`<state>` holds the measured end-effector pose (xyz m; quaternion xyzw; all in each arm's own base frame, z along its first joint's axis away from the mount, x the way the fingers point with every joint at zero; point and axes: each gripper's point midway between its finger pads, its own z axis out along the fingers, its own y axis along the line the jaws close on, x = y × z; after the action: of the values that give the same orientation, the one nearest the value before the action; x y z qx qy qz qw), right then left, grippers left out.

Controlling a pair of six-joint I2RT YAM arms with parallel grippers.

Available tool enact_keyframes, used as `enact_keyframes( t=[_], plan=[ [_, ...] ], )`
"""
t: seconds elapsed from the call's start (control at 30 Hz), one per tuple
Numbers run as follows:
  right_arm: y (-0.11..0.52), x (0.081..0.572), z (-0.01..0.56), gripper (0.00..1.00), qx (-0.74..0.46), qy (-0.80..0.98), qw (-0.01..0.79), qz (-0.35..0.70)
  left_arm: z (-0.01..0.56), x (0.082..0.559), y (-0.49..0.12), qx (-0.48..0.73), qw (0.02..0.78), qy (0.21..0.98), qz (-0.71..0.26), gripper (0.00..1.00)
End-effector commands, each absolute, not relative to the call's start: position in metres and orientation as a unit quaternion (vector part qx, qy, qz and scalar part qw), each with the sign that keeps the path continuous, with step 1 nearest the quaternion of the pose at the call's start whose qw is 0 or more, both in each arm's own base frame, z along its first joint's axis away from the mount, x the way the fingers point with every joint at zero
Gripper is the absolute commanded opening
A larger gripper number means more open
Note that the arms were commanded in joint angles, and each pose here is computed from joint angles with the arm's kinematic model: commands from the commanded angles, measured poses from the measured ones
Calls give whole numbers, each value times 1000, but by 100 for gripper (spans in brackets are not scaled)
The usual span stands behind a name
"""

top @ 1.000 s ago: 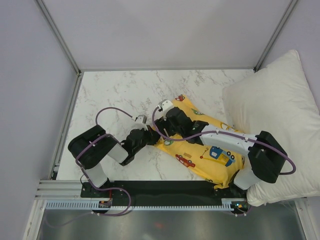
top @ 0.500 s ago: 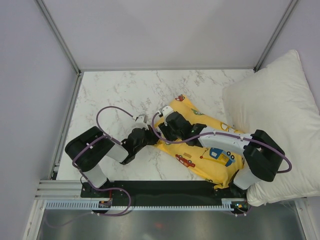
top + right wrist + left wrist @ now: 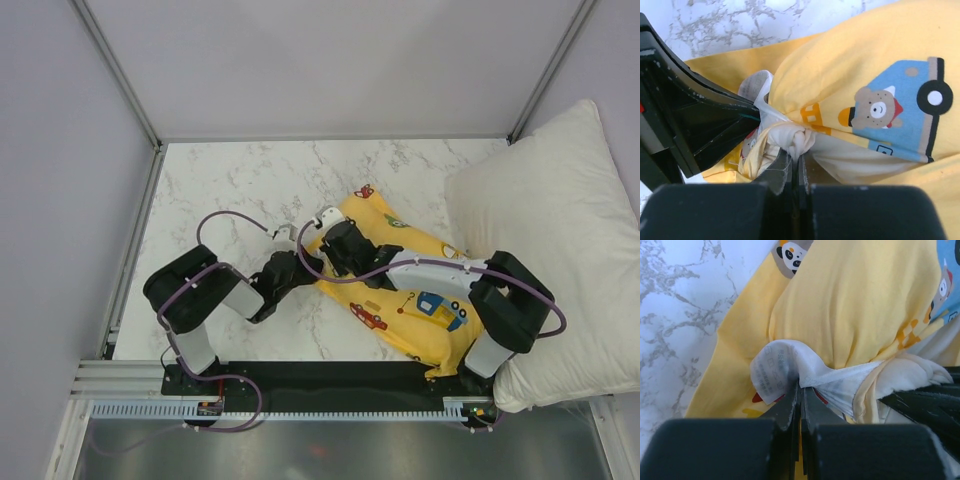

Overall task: Remove the pillowcase from the pillow
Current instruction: Expand the opening of the pillowcase

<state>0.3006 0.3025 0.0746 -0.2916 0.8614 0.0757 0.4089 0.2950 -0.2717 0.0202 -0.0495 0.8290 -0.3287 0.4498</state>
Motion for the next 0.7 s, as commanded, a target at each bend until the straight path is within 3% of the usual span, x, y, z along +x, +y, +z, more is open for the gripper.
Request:
enact_keyframes(
  t=[0.0, 0.23, 0.67],
  plan=[
    [286, 314, 107, 0, -233, 848, 473, 56, -71, 238, -235, -53, 311, 922, -224, 2],
    [235, 298, 156, 0, -138, 822, 549, 62, -86, 232, -230, -65, 292, 930, -211, 2],
    [209, 285, 213, 0, -63, 777, 617, 104, -101, 227, -229, -71, 274, 938, -201, 2]
  ],
)
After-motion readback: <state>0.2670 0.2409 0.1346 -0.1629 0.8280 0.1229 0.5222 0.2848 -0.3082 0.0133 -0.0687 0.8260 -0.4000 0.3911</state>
